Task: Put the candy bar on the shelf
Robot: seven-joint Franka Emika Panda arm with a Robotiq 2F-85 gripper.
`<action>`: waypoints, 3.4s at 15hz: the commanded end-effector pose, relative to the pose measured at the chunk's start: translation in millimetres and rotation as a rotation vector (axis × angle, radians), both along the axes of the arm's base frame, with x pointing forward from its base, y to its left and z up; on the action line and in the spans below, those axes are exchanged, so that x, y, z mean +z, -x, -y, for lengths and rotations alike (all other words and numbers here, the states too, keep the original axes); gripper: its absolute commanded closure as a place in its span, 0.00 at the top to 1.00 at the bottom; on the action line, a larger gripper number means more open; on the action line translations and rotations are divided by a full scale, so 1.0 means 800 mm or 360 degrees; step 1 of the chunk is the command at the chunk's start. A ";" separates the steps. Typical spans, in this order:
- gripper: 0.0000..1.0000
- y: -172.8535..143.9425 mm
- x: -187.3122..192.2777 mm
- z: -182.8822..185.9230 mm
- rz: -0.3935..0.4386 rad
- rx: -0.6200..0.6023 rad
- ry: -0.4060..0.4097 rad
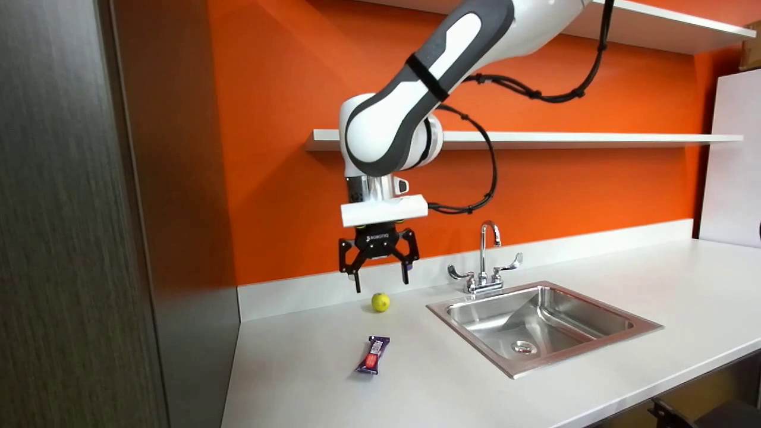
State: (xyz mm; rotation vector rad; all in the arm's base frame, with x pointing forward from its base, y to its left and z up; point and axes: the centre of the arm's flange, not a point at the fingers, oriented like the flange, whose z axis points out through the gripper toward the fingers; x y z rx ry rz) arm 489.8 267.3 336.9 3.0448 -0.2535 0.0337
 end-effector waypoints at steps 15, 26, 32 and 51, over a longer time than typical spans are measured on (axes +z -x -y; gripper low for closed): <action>1.00 -0.097 -0.157 -0.014 -0.0010 -0.0395 -0.0014; 1.00 -0.107 -0.206 0.005 -0.0019 -0.0681 -0.0081; 1.00 -0.109 -0.214 0.016 -0.0007 -0.0803 -0.0091; 0.07 -0.108 -0.203 0.023 0.0062 -0.0799 -0.0106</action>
